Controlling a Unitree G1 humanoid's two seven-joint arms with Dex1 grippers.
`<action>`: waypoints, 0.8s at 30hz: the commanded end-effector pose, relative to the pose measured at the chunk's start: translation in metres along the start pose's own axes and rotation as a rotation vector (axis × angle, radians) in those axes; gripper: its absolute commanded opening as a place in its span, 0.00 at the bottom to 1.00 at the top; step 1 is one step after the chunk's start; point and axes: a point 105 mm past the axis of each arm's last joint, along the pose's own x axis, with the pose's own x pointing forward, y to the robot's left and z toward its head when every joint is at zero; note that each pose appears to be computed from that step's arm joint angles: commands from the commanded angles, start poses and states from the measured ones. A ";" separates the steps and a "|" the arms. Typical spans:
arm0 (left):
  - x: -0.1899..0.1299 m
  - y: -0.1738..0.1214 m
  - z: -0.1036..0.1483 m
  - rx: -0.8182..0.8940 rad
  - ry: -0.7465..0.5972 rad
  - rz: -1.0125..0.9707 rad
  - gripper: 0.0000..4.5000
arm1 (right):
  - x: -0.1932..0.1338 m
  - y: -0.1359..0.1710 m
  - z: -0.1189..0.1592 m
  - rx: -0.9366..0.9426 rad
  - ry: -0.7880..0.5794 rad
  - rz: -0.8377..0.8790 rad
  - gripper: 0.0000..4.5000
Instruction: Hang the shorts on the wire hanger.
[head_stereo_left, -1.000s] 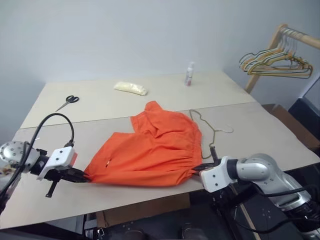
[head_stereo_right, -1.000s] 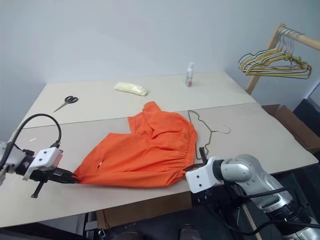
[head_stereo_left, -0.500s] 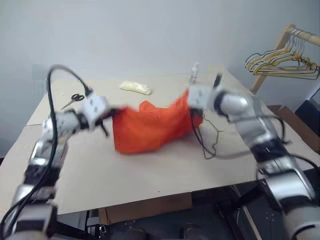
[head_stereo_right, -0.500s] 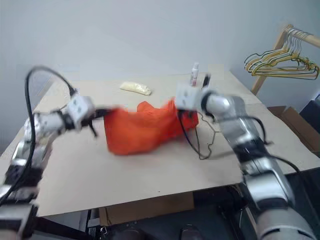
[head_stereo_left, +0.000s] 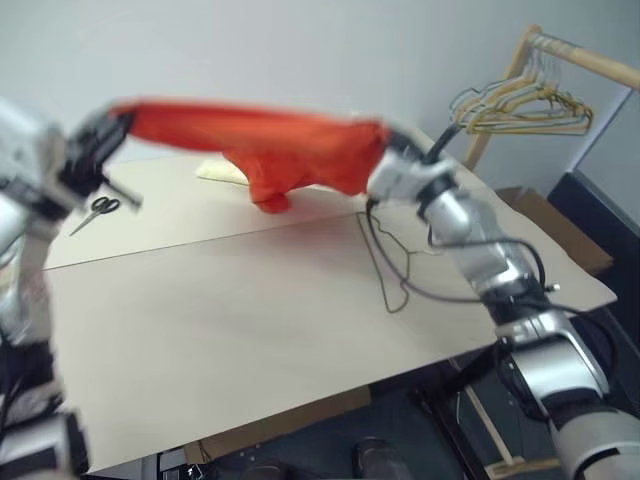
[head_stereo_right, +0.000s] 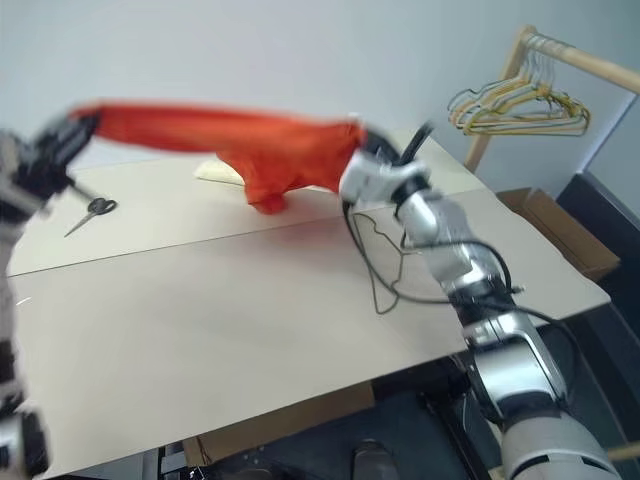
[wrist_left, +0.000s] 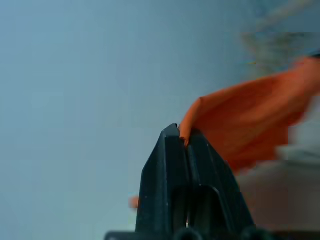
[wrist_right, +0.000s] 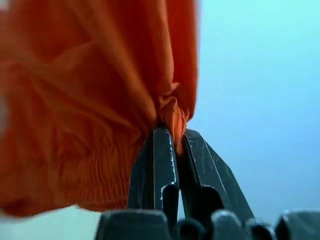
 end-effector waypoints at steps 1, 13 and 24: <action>-0.023 -0.054 -0.001 -0.070 0.119 -0.339 0.01 | -0.015 0.038 0.037 -0.092 -0.210 0.193 0.00; -0.083 -0.141 -0.084 -0.185 0.665 -0.698 0.01 | -0.070 0.080 0.048 -0.209 -0.390 0.556 0.00; -0.073 -0.157 -0.090 -0.165 0.629 -0.725 0.05 | -0.093 0.082 0.055 -0.238 -0.504 0.668 0.36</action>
